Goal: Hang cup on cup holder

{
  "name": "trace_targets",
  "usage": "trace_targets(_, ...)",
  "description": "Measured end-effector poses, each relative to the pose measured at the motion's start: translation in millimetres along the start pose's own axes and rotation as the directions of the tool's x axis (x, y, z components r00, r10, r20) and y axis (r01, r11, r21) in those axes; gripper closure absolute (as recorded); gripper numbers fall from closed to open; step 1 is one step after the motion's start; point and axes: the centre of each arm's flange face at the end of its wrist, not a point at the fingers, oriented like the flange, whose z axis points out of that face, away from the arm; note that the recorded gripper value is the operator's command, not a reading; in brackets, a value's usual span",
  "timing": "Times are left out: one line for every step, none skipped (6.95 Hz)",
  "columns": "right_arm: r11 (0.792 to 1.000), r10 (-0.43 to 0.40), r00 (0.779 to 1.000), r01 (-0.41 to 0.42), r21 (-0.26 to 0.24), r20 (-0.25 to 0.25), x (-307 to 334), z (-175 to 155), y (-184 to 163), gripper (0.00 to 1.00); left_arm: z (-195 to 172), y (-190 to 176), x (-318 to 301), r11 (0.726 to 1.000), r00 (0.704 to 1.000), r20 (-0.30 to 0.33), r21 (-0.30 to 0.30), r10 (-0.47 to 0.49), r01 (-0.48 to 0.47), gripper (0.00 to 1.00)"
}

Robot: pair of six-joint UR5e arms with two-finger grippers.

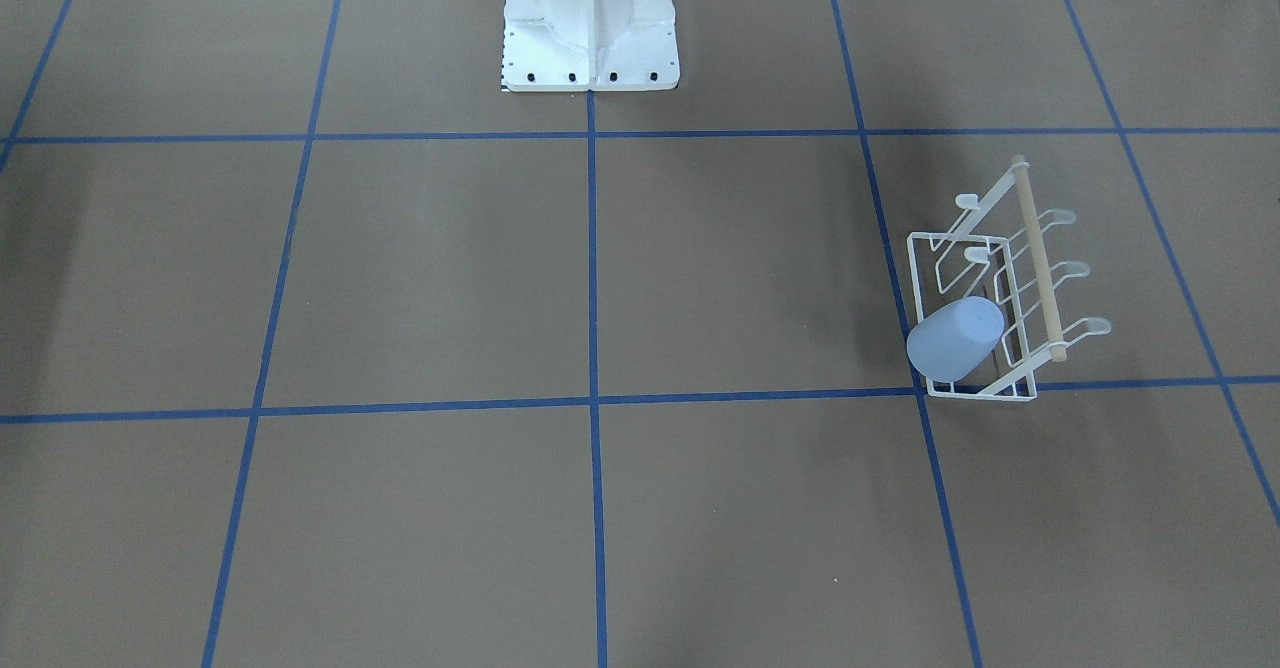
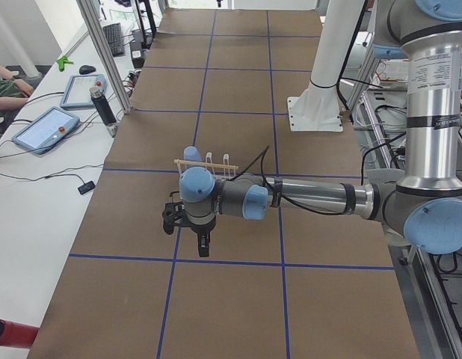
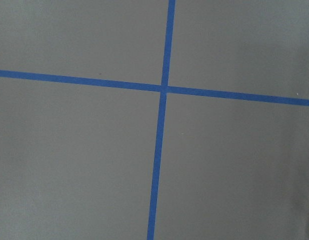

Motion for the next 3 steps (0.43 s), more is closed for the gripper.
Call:
trace_targets(1.0, -0.002, 1.0, 0.002, 0.002, 0.0, -1.0, -1.0, -1.0, 0.0, 0.4, 0.1, -0.8, 1.0, 1.0, 0.001, -0.001, -0.001, 0.001, 0.02)
trace_targets(1.0, -0.003, 1.0, 0.003, 0.003, 0.0, -1.5, -1.5, -1.4, 0.0, 0.6, 0.2, -1.1, 1.0, 1.0, 0.001, -0.001, -0.002, 0.002, 0.02)
trace_targets(1.0, -0.004, 1.0, 0.004, 0.004, 0.0, -2.2, -2.2, -1.3, 0.0, 0.2, 0.2, -0.8, 1.0, 1.0, 0.002, -0.001, -0.002, 0.002, 0.01)
